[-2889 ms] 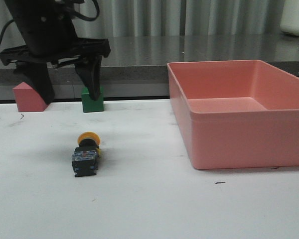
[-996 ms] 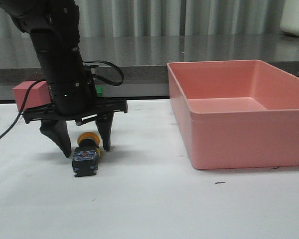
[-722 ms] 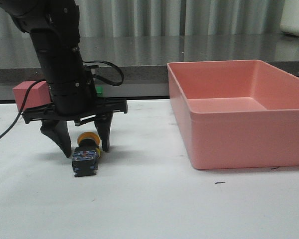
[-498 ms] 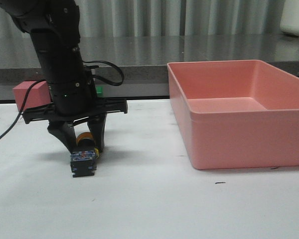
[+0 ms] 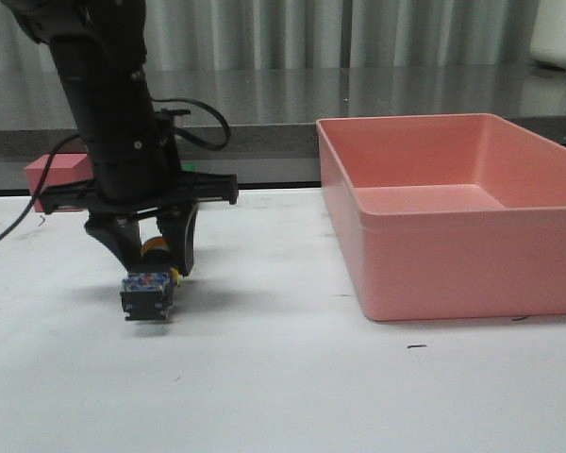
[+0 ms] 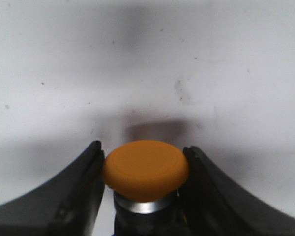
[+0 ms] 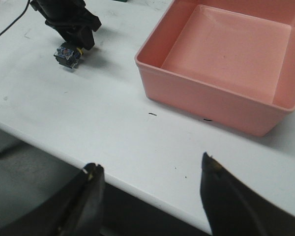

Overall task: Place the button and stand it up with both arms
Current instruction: 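Lift the button with the left gripper and swing it outward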

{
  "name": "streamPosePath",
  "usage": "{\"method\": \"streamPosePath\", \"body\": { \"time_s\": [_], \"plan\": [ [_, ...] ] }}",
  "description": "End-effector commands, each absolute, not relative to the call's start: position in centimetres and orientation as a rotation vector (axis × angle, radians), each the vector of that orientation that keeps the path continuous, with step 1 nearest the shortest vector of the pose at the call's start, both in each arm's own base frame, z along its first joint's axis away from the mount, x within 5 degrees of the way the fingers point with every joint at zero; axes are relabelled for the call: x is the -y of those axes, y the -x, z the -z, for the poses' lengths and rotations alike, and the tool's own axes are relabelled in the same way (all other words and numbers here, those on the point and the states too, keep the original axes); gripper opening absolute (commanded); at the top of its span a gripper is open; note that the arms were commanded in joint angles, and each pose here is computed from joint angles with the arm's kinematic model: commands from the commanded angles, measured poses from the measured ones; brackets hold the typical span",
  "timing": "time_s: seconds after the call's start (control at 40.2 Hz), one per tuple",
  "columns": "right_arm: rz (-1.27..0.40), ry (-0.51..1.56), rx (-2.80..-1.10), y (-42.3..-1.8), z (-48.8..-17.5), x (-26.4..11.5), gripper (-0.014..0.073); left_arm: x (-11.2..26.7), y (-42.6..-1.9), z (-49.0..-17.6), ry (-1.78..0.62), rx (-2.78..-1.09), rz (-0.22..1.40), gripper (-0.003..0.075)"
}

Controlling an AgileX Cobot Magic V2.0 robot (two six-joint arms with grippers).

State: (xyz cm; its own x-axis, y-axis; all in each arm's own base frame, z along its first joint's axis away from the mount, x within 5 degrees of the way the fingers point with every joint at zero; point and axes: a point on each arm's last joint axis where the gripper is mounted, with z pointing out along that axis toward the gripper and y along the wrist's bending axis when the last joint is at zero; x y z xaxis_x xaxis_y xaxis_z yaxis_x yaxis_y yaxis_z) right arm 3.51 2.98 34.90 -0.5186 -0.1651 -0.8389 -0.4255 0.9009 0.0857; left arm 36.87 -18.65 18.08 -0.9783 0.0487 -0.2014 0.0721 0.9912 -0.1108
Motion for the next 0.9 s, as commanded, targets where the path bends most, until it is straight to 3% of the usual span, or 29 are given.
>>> {"method": "streamPosePath", "body": {
  "time_s": [0.0, 0.274, 0.573, 0.872],
  "plan": [
    [-0.353, 0.394, -2.044, -3.8, -36.0, -3.0, 0.0456, 18.2, -36.6, -23.6, -0.134, -2.774, 0.208, 0.0207],
    [-0.353, 0.394, -2.044, -3.8, -36.0, -3.0, 0.0456, 16.0, -34.6, -28.4, -0.249, -2.576, 0.228, 0.0207],
    [-0.353, 0.394, -2.044, -3.8, -36.0, -3.0, 0.0456, 12.2, -31.1, -29.1, -0.324, -2.328, 0.321, 0.0207],
    [-0.353, 0.394, -2.044, -3.8, -36.0, -3.0, 0.0456, 10.5, -27.8, -29.2, -0.337, -2.03, 0.264, 0.0207]
  ]
}}
